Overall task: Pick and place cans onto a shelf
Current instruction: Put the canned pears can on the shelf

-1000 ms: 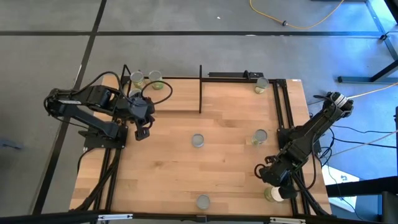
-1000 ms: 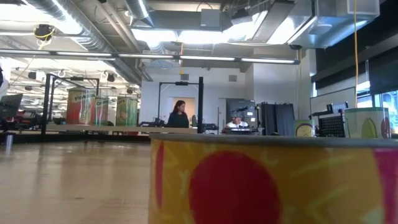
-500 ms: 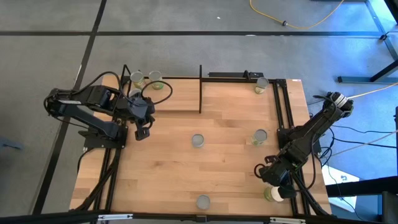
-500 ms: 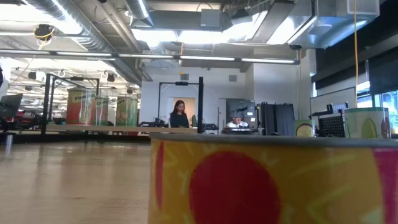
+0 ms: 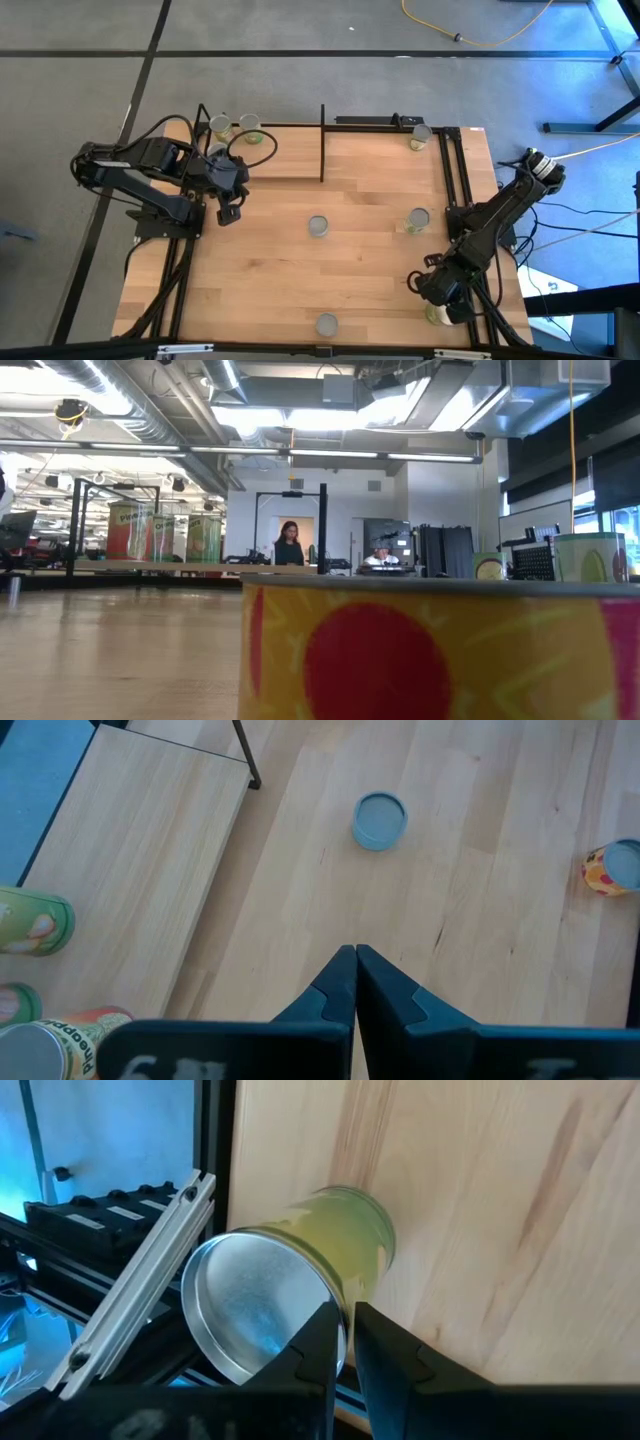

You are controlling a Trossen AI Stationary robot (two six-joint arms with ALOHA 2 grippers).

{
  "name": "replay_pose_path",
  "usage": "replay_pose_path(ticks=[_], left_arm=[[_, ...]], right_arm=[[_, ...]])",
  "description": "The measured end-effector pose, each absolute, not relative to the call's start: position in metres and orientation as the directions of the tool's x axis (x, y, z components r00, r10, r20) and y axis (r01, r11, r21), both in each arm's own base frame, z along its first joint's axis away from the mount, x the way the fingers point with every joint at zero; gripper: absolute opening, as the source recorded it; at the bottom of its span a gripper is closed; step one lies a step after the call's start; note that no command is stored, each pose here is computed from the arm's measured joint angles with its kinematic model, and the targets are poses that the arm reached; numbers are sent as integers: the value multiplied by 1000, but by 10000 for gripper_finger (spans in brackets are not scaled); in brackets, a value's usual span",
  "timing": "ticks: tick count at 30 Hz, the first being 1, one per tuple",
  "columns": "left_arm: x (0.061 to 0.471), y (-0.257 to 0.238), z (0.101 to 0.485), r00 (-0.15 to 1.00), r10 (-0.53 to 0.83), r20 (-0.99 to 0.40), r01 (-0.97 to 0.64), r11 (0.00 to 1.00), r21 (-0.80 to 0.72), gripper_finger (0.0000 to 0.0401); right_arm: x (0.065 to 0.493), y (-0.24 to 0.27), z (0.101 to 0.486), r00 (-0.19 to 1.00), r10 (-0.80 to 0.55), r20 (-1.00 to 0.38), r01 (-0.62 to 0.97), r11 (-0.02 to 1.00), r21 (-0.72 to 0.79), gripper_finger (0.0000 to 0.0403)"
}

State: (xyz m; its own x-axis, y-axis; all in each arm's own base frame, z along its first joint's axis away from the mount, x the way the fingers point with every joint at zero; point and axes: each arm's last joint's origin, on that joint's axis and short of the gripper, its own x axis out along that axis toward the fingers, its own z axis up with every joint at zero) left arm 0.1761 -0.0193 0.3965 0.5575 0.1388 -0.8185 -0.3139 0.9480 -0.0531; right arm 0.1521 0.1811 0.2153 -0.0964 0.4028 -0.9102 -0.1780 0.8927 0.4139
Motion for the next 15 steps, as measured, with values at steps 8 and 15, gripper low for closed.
replay_pose_path(ticks=[8, 15], left_arm=[[176, -19, 396, 558, 139, -818, -314, 948, -53, 0], [176, -19, 396, 558, 139, -818, -314, 948, -53, 0]], right_arm=[[152, 182, 214, -78, 382, -921, -185, 902, 390, 42], [155, 187, 208, -95, 371, -924, -179, 906, 383, 27]])
